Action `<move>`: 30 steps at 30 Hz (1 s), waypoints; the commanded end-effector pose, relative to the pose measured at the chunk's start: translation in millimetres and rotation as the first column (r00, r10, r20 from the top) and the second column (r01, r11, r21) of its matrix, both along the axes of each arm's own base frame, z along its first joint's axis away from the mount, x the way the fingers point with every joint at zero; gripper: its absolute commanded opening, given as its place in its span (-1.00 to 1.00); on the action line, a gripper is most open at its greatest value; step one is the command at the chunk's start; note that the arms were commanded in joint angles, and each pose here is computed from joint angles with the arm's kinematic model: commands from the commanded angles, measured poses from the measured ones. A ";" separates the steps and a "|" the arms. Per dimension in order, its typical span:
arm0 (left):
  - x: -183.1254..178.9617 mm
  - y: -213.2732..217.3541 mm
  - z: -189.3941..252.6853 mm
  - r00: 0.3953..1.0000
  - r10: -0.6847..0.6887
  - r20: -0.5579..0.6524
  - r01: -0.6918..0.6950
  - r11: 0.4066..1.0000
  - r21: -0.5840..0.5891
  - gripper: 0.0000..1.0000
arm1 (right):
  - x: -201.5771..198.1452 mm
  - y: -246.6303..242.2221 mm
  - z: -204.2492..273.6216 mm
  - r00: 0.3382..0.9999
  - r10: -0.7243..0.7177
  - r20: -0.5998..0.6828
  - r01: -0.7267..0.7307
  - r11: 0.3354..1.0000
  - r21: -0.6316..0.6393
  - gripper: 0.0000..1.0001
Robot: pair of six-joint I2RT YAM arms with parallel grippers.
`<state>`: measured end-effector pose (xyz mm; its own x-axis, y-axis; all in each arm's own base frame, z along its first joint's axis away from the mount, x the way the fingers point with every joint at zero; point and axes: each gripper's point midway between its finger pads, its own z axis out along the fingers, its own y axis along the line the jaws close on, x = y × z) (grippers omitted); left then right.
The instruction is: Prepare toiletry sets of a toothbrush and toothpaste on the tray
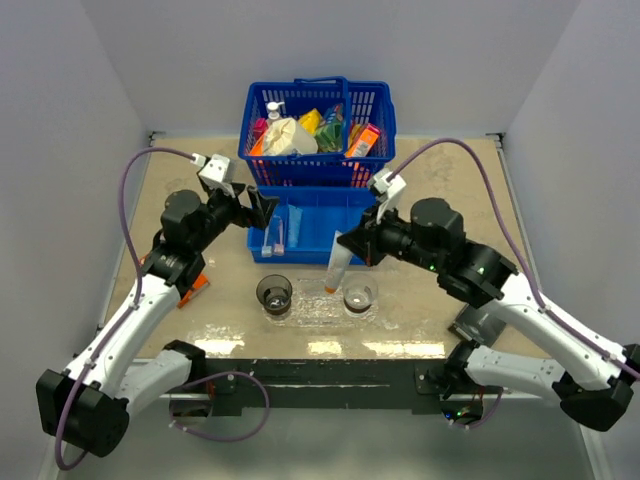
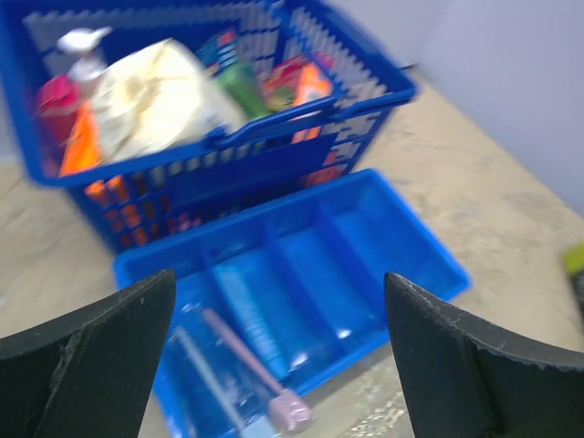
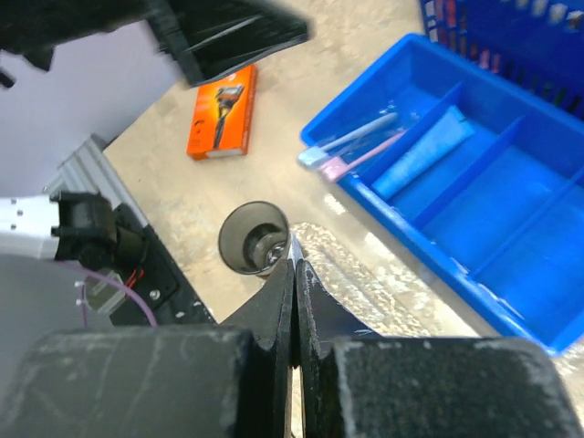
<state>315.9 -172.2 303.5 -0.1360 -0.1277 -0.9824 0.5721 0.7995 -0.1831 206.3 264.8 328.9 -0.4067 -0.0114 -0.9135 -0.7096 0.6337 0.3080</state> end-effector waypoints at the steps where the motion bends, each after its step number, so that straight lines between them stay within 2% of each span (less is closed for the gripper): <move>1: 27.2 57.6 -15.3 0.935 0.348 -0.066 -0.342 0.935 0.088 0.99 | 1.0 20.9 14.9 0.995 -0.030 0.095 0.026 0.999 0.046 -1.00; 5: 24.6 52.9 -7.3 0.949 0.315 -0.023 -0.313 0.947 0.067 0.98 | -1.6 37.3 4.2 0.994 -0.018 0.110 0.015 0.999 0.032 -1.00; 14: 27.4 51.0 -11.0 0.950 0.311 -0.039 -0.307 0.948 0.078 0.97 | -13.3 58.0 -2.7 0.975 0.000 0.221 0.006 1.000 -0.025 -1.00; 23: 27.5 49.5 -13.4 0.953 0.301 -0.044 -0.296 0.951 0.085 0.97 | -1.5 57.5 -30.6 0.970 -0.039 0.240 0.071 0.990 -0.126 -1.00; 30: 28.3 48.1 -14.4 0.954 0.296 -0.046 -0.292 0.953 0.088 0.96 | 1.3 57.0 -38.6 0.969 -0.053 0.242 0.088 0.987 -0.137 -1.00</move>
<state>338.3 -125.4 264.2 -0.2284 -0.0939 -0.9690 0.2923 0.9428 -0.1602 200.3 319.3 264.2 -0.2450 -0.2095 -0.9466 -0.7209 0.6922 0.0334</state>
